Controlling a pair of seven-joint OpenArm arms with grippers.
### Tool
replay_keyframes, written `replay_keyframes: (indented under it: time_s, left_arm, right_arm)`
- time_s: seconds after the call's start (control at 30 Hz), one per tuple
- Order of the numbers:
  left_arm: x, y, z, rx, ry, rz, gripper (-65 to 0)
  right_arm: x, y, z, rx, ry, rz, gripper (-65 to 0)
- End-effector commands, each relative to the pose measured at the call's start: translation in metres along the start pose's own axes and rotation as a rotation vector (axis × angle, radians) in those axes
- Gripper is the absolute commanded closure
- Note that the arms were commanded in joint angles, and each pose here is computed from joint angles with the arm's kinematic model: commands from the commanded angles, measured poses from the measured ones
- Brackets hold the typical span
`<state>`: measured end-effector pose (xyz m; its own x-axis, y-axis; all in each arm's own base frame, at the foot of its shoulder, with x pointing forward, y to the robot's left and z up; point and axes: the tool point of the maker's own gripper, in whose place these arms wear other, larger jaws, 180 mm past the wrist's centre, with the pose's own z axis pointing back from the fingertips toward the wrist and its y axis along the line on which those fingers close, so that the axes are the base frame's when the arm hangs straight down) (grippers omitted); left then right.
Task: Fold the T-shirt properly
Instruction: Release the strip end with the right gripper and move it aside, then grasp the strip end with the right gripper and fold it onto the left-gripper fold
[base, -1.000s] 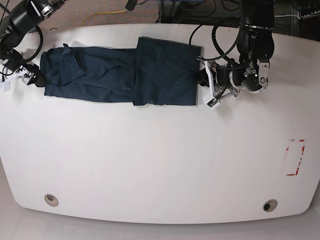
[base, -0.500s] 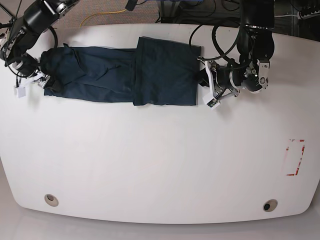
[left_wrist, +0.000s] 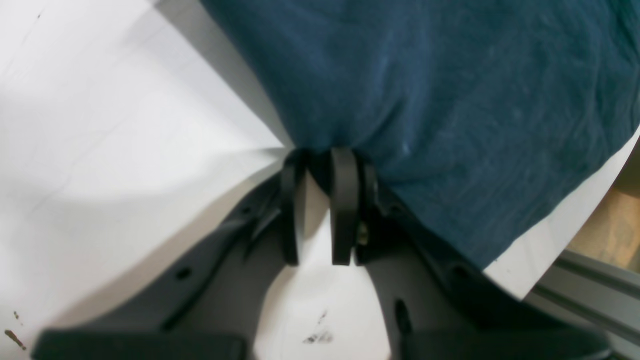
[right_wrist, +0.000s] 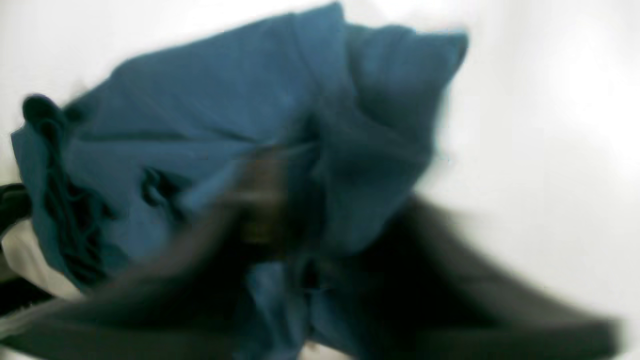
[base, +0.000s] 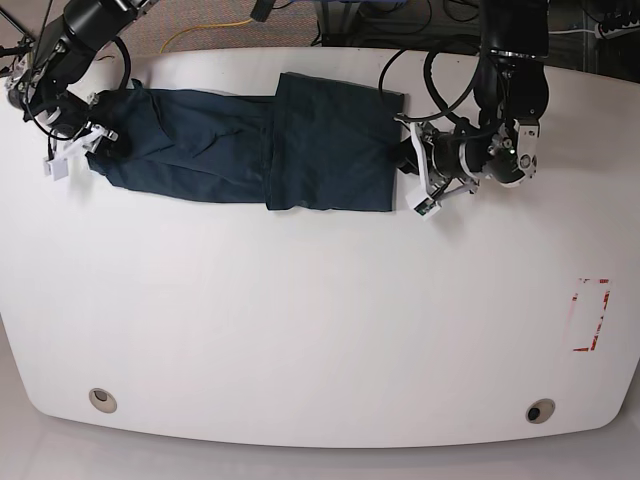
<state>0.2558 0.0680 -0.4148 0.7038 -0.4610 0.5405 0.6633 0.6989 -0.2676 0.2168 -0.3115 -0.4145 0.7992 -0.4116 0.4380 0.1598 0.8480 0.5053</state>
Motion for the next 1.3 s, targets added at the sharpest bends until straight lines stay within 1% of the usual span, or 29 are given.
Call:
replay_keyframes:
  time_s: [0.0,0.03,0.17,0.23,0.3,0.4,0.47,0.57,0.6,0.63,0.7,0.77,0.87,1.0,1.13,1.23,1.27]
  left_arm:
    - [0.007,0.001,0.001,0.007,-0.010,-0.013,-6.8]
    - [0.009,-0.003,-0.001,-0.001,-0.015,-0.011,-6.8]
    - [0.010,-0.006,-0.004,-0.008,-0.020,0.001,-6.8]
    - [0.016,-0.010,-0.011,-0.022,-0.031,0.042,-6.8]
    - [0.025,-0.012,-0.016,-0.030,-0.047,0.071,-6.8]
    - [0.029,-0.017,-0.028,-0.057,-0.045,0.117,-6.8]
    - [0.026,-0.024,-0.039,-0.092,-0.031,0.152,-6.8]
    - [0.045,-0.032,-0.050,-0.131,-0.050,0.169,-6.8]
    - [0.047,-0.035,-0.053,-0.142,-0.051,0.174,-6.8]
    - [0.050,-0.038,-0.057,-0.155,-0.053,0.180,-6.8]
    - [0.056,-0.051,-0.066,-0.194,-0.052,0.200,-6.8]
    - [0.064,-0.060,-0.074,-0.226,-0.056,0.210,-6.8]
    - [0.073,-0.063,-0.078,-0.244,-0.057,0.213,-6.8]
    - [0.082,-0.058,-0.080,-0.231,-0.048,0.196,-6.8]
    - [0.078,-0.058,-0.082,-0.211,-0.021,0.165,-6.8]
    - [0.081,-0.059,-0.083,-0.206,-0.026,0.150,-6.8]
    - [0.081,-0.059,-0.084,-0.207,-0.026,0.148,-6.8]
  right_arm:
    - [0.012,-0.002,0.008,-0.017,-0.019,0.027,-1.4]
    - [0.014,-0.002,0.009,-0.021,-0.023,0.036,0.0]
    - [0.023,0.004,0.024,-0.062,-0.045,0.110,0.0]
    - [0.030,0.010,0.035,-0.088,-0.066,0.167,0.0]
    - [0.036,0.020,0.040,-0.097,-0.092,0.204,0.0]
    - [0.041,0.033,0.052,-0.130,-0.121,0.280,0.0]
    - [0.049,0.047,0.064,-0.159,-0.151,0.356,0.0]
    - [0.058,0.086,0.065,-0.142,-0.180,0.489,0.0]
    - [0.059,0.094,0.065,-0.137,-0.184,0.519,0.0]
    - [0.057,0.103,0.064,-0.130,-0.178,0.554,0.0]
    - [0.051,0.115,0.058,-0.100,-0.154,0.590,0.0]
    - [0.048,0.130,0.048,-0.045,-0.144,0.615,0.0]
    - [0.038,0.152,0.033,0.030,-0.131,0.618,0.0]
    - [0.031,0.175,0.014,0.112,-0.117,0.613,0.0]
    - [0.020,0.177,-0.002,0.160,-0.079,0.560,0.0]
    - [0.023,0.177,-0.011,0.192,-0.093,0.522,-0.2]
    - [0.025,0.177,-0.013,0.194,-0.092,0.517,-1.4]
